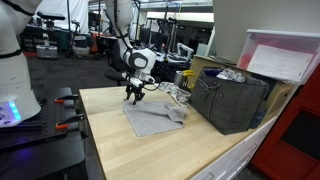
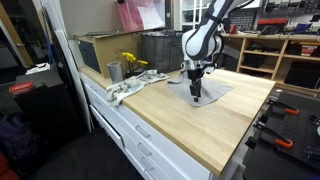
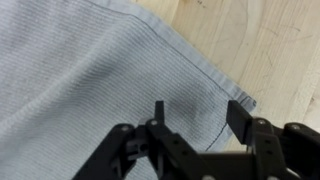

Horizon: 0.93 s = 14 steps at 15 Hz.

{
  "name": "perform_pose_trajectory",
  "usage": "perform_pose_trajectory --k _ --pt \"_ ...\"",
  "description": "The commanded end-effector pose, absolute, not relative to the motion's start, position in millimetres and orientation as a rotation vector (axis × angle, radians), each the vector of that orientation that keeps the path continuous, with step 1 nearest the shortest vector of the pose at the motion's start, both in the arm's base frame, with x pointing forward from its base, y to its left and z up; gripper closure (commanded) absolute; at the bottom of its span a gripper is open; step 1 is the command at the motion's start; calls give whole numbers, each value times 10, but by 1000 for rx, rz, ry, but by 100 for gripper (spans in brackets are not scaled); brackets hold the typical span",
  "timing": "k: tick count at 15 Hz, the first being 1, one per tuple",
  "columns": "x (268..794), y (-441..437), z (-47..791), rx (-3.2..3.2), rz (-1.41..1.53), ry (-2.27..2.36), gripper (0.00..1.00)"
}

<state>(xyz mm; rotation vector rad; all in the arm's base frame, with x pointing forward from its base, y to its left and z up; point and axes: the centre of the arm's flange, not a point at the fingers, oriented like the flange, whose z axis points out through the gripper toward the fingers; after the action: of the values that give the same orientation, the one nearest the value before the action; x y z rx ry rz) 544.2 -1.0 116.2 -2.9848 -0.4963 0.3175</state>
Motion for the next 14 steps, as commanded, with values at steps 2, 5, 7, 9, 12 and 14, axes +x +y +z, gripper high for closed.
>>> perform_pose_trajectory --k 2,5,7,9,12,14 --pt "5446 -124 1112 -3003 313 -476 58" --pt "5449 -116 1043 -3006 312 -497 81" --pt "5440 -77 1037 -3006 311 -510 78" --pt "5421 -46 1068 -3005 308 -533 94" --pt "5378 0 1112 -3000 319 -575 100" --pt "5330 36 1227 -2995 327 -623 100"
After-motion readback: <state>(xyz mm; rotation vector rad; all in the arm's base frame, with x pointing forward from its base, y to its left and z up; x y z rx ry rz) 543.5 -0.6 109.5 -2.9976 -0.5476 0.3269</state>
